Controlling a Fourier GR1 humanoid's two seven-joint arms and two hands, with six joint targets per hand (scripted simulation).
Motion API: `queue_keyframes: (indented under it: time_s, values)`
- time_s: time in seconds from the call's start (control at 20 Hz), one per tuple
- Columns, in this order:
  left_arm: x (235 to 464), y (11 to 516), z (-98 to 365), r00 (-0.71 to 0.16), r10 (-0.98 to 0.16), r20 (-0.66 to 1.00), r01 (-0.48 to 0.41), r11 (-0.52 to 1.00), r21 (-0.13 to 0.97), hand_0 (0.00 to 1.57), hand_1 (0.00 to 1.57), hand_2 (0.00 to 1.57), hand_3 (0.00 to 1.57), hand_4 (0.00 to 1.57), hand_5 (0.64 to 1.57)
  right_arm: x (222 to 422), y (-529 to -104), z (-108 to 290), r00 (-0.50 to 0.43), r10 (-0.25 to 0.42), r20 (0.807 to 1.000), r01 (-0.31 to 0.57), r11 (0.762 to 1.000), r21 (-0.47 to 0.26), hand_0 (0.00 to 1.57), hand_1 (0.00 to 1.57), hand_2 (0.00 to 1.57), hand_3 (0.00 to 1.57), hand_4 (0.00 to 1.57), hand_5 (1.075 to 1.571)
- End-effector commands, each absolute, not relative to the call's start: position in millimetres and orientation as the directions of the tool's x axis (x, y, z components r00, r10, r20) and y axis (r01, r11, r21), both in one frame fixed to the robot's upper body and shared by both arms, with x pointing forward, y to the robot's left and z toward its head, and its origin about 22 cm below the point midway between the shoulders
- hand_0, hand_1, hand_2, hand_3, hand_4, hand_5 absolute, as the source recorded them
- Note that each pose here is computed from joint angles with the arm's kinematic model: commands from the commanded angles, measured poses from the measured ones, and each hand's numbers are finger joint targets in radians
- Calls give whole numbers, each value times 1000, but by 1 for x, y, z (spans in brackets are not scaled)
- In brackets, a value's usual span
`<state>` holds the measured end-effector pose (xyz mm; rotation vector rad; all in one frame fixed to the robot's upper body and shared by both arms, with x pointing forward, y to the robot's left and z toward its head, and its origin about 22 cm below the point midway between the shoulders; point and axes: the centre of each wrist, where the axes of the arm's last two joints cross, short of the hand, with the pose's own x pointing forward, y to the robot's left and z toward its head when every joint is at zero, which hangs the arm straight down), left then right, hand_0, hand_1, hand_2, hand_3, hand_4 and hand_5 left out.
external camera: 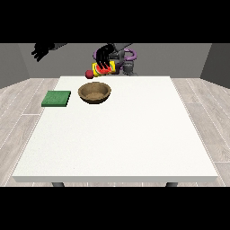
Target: Pick the cup and pour the ball into the bowl, then pick the bowl and place it on the pad
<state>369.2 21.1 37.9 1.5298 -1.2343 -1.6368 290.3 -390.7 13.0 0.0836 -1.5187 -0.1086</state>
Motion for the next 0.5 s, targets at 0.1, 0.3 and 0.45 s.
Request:
queue_keyframes:
  time_s: [0.1, 0.3, 0.45]
  values:
    - [387, 71, 59, -125, -992, -32, -155, -13, 988, 805, 805, 1571, 1563, 1168, 1561, 282, -382, 2, 97, -139, 986, 88, 988, 130, 0, 0, 0, 50, 713, 1548]
    - [402, 114, 94, -102, -922, 373, -196, 386, 901, 798, 798, 1187, 884, 1299, 1555, 278, -387, 0, 73, -122, 990, 146, 983, 110, 0, 0, 0, 114, 762, 1556]
    - [408, 125, 132, -115, -730, 674, -197, 682, 704, 0, 0, 0, 0, 1180, 1551, 285, -382, 3, 84, -120, 989, 146, 983, 107, 0, 0, 0, 0, 784, 1557]
